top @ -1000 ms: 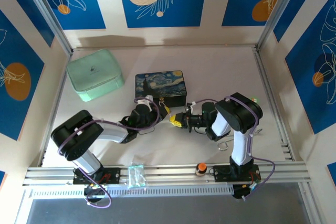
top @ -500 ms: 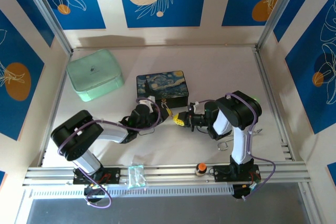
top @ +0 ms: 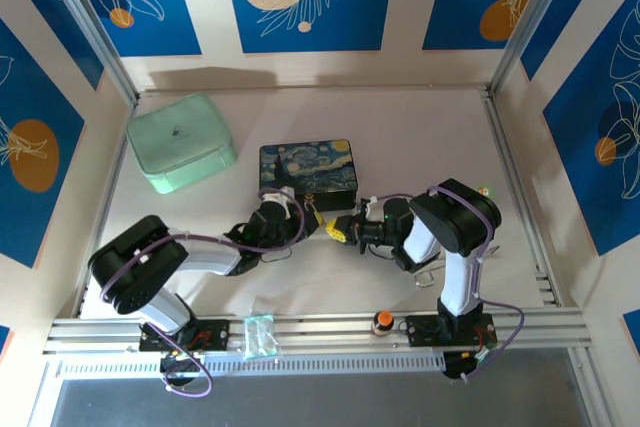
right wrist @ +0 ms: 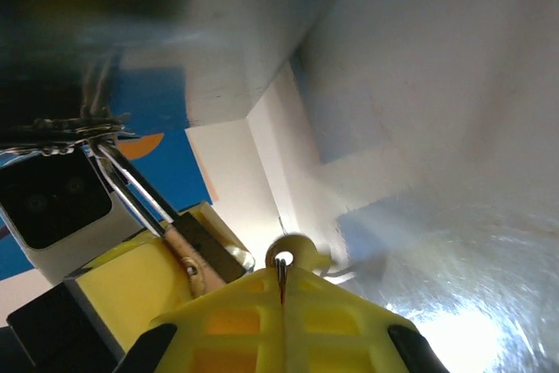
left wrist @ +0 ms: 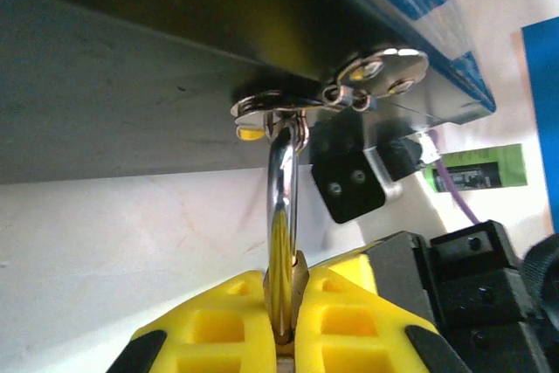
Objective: Unlock a padlock with a key
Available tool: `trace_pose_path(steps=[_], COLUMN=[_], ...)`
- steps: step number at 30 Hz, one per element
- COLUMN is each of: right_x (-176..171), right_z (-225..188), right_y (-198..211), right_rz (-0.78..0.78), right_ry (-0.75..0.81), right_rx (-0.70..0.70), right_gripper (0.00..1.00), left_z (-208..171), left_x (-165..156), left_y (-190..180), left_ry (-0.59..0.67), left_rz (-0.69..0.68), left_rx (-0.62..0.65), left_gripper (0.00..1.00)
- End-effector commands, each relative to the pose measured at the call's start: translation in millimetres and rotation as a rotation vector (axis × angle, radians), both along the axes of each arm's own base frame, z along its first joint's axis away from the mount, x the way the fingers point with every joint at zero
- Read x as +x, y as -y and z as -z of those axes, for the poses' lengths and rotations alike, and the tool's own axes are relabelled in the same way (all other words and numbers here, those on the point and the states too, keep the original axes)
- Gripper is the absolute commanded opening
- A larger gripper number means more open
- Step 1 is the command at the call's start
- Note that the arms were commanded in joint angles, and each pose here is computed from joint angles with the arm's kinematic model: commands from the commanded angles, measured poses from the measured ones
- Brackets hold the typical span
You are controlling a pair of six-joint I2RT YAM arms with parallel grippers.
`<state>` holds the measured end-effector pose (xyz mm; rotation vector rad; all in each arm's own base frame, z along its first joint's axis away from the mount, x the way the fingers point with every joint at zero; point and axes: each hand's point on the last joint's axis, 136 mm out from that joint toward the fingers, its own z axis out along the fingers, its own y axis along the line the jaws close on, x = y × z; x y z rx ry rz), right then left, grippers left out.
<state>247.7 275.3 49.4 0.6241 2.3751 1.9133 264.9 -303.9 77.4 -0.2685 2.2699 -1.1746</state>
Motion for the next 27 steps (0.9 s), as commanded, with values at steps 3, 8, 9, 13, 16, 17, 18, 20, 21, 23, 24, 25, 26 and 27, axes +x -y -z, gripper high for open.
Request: trace_pose_path(steps=[3,8,9,13,16,17,18,20,21,23,24,25,26,27], right_x=[-5.5,-12.3,-15.2,-18.8,-22.4,-24.1,-25.0,-26.0,-27.1,-27.3,-28.1,-28.7,-30.1,-31.3], right_z=[15.9,19.0,18.5,9.1,0.5,-2.3,-5.8,-14.3,-18.7,-29.6,-36.7,-43.9,-51.7,-60.3], right_y=[10.9,18.9,19.5,20.4,16.1,14.0,12.5,9.7,9.6,8.3,6.4,3.6,0.0,-3.5], right_rz=[0.04,0.021,0.007,-0.049,-0.116,-0.14,-0.158,-0.19,-0.205,-0.219,-0.227,-0.236,-0.248,-0.258], right_ry=[0.002,0.019,0.023,0.08,0.13,0.152,0.174,0.224,0.247,0.305,0.336,0.364,0.402,0.441], right_rx=[-0.13,-0.28,-0.32,-0.456,-0.504,-0.517,-0.532,-0.567,-0.594,-0.627,-0.629,-0.621,-0.612,-0.606], right_gripper=[0.0,0.0,0.0,0.0,0.0,0.0,0.0,0.0,0.0,0.0,0.0,0.0,0.0,0.0], left_z=[-9.3,0.1,2.1,7.0,6.8,5.5,3.7,-3.9,-7.4,-13.8,-18.6,-22.4,-28.3,-33.6], left_x=[4.4,5.2,5.0,4.1,2.3,1.7,0.6,-0.8,-2.0,-5.7,-7.7,-9.7,-11.6,-13.3], left_y=[-0.1,-3.4,-3.4,-4.3,-6.8,-8.4,-10.7,-13.9,-16.4,-21.8,-25.1,-28.3,-32.1,-35.7], left_ry=[0.035,0.013,0.008,-0.002,0.002,0.004,0.005,0.01,0.01,-0.006,-0.013,-0.023,-0.037,-0.053], left_rz=[-0.011,-0.03,-0.031,-0.041,-0.048,-0.053,-0.06,-0.072,-0.08,-0.1,-0.116,-0.131,-0.155,-0.18], left_rx=[0.054,0.077,0.076,0.065,0.067,0.069,0.068,0.047,0.038,0.014,-0.013,-0.04,-0.08,-0.127], left_gripper=[0.06,0.18,0.19,0.38,0.52,0.54,0.56,0.59,0.61,0.62,0.62,0.63,0.65,0.66])
